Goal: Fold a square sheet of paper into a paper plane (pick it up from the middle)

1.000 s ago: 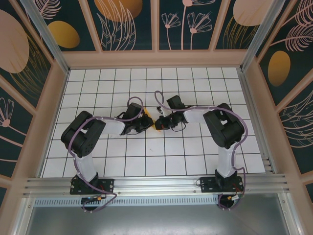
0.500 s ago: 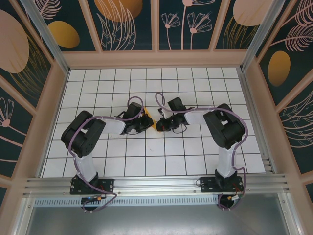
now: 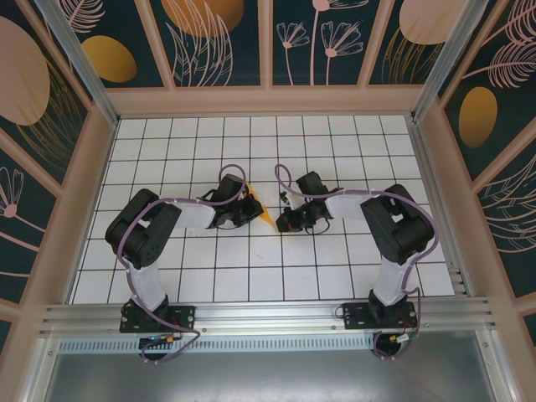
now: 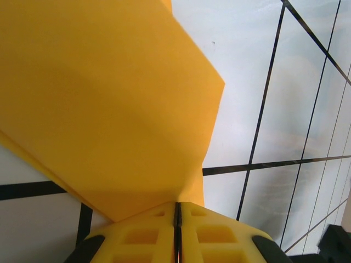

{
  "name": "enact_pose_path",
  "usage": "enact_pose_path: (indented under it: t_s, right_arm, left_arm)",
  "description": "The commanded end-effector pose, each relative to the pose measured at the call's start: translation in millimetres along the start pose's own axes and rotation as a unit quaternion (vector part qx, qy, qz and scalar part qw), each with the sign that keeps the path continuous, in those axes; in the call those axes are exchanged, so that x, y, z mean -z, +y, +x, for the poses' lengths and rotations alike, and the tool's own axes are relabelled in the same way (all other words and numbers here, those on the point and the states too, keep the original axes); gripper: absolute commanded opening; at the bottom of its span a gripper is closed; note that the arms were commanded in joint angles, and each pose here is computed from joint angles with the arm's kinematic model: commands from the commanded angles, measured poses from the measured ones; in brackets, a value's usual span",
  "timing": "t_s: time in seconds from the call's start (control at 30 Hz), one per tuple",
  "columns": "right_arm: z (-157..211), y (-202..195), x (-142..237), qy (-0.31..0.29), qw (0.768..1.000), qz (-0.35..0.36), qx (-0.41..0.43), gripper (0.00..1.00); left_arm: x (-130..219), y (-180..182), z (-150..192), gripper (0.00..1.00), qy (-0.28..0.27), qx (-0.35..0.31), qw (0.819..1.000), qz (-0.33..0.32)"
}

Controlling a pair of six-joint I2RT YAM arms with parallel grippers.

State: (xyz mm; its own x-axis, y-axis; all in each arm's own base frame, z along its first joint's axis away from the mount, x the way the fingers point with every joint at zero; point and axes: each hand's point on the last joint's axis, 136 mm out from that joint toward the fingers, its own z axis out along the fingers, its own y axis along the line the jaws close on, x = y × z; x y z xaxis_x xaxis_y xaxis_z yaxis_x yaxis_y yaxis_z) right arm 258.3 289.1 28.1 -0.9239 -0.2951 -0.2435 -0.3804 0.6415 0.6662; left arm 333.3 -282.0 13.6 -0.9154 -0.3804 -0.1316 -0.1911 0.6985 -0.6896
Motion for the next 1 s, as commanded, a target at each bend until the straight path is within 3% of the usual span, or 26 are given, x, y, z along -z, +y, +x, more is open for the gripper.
enact_pose_path:
  t_s: [0.0,0.13,0.33,0.6,0.97]
  right_arm:
    - [-31,21,18,-0.054,0.998,0.013,0.027,0.0]
    - [-52,27,12,-0.08,0.996,0.03,0.033,0.0]
    - [-59,17,-12,-0.064,0.997,0.043,0.016,0.0]
    - [-34,-9,-33,-0.026,0.998,0.06,-0.011,0.0]
    - [0,-38,-35,0.006,0.995,0.09,-0.037,0.0]
  left_arm:
    - [-5,39,2,0.1,-0.001,0.009,0.997,-0.071]
    - [-4,34,2,0.1,0.0,0.008,0.998,-0.063]
    - [-3,28,1,0.1,0.0,0.006,0.999,-0.053]
    - [0,21,-4,0.11,-0.009,0.009,0.999,-0.042]
    - [3,6,-16,0.14,-0.016,0.001,1.0,-0.023]
